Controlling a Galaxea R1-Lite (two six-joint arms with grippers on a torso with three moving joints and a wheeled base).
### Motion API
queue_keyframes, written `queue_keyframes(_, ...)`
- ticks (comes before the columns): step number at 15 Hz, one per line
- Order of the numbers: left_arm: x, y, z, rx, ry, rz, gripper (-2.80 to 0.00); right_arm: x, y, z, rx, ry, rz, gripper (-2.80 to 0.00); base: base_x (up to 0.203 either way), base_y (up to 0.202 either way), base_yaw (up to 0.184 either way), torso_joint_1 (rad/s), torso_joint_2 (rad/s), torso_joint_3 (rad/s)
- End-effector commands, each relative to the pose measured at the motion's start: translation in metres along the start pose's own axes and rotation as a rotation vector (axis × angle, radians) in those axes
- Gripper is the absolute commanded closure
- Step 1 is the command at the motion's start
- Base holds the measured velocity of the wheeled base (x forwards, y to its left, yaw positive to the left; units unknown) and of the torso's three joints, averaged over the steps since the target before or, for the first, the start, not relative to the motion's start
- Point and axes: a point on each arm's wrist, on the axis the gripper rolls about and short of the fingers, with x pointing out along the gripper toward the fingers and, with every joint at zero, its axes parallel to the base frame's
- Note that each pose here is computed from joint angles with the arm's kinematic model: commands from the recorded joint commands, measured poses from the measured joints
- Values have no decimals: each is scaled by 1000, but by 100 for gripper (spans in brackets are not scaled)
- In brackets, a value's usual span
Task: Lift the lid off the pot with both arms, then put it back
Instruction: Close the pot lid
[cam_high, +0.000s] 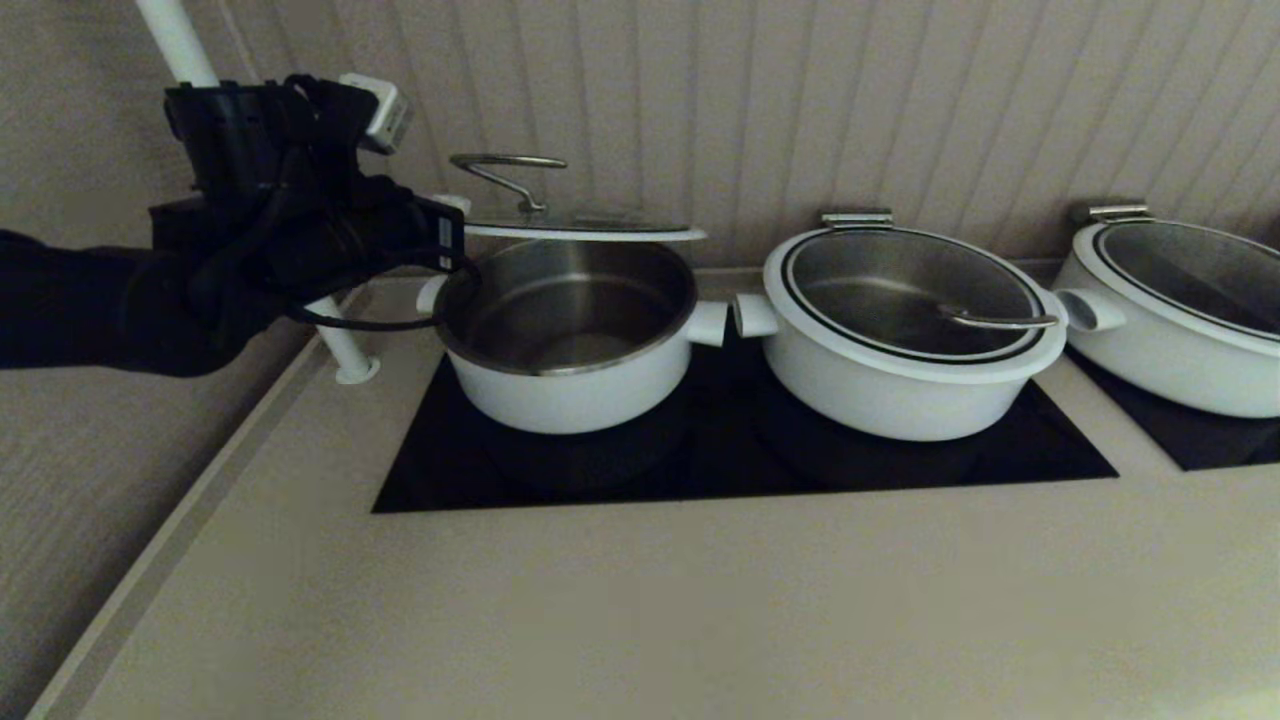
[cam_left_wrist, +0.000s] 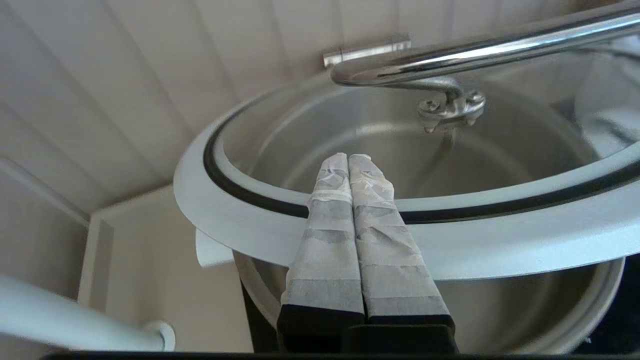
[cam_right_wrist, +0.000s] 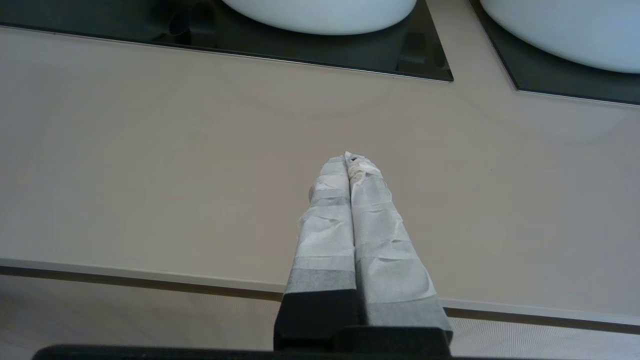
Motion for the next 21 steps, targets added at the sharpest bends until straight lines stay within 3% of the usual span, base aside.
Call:
queue_keyframes(1,-3,-1,-5,-1,16,-3,0,0,0,0,0,2,1,0,0,0,0,0,0,0)
queue_keyframes(5,-3,-3,-18,1,-9,1,0,0,0,0,0,3,1,0,0,0,0,0,0,0)
queue_keyframes(11,-6,-7,-39,-4,47,-5,0,0,0,0,0,3,1,0,0,0,0,0,0,0)
queue_keyframes(21,-5,-12,-68,-12,48,-3,0,0,0,0,-2,3,1,0,0,0,0,0,0,0)
